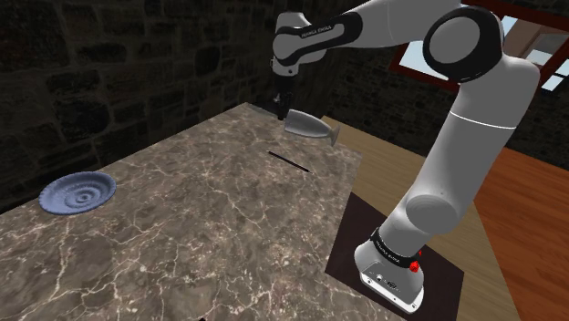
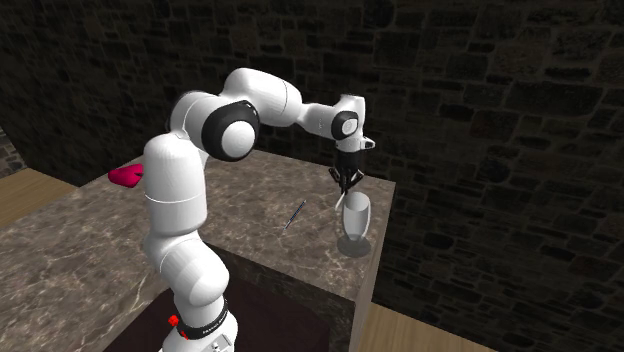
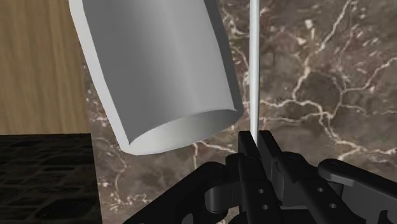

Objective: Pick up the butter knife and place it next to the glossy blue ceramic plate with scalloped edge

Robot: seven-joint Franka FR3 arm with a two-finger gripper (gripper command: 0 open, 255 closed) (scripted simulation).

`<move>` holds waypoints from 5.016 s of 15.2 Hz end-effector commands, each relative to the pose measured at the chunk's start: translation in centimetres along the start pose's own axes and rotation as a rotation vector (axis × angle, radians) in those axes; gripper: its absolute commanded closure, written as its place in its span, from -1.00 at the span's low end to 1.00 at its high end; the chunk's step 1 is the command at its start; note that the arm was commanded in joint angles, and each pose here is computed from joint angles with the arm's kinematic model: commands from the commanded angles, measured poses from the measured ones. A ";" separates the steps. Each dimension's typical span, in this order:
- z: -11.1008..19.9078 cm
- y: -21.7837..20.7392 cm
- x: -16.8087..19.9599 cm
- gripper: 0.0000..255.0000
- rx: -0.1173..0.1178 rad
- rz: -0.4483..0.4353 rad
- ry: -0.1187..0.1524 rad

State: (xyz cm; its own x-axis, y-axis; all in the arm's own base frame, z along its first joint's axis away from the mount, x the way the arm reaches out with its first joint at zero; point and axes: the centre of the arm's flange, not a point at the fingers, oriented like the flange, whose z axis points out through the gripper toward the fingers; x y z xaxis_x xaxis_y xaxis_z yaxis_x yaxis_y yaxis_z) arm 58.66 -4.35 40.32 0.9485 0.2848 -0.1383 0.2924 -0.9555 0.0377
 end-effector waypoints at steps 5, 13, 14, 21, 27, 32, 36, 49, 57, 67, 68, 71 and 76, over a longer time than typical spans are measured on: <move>-3.2 0.1 -0.5 1.00 0.000 0.000 0.000; -5.0 -6.4 -0.5 1.00 0.000 0.000 0.000; -5.0 -7.7 -0.5 1.00 0.000 0.000 0.000; -5.4 -17.0 -0.2 1.00 0.000 0.000 0.000; -5.8 -24.9 0.0 1.00 0.000 0.000 0.000; -6.1 -31.5 0.1 1.00 0.000 0.000 0.000; -6.3 -36.7 0.3 1.00 0.000 0.000 0.000; -4.1 -46.5 0.9 1.00 0.000 0.000 0.000; 0.1 -46.7 1.5 1.00 0.000 0.000 0.000; 2.2 -46.8 1.8 1.00 0.000 0.000 0.000; 2.2 -46.8 1.8 1.00 0.000 0.000 0.000; 2.2 -46.8 1.8 -1.00 0.000 0.000 0.000; -0.5 -46.8 1.8 -1.00 0.000 0.000 0.000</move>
State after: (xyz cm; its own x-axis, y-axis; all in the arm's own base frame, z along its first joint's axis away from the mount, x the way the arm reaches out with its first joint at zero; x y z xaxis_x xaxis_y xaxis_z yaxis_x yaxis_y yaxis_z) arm 46.71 40.72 37.78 0.9486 0.2849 -0.1379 0.2924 -0.9556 0.0372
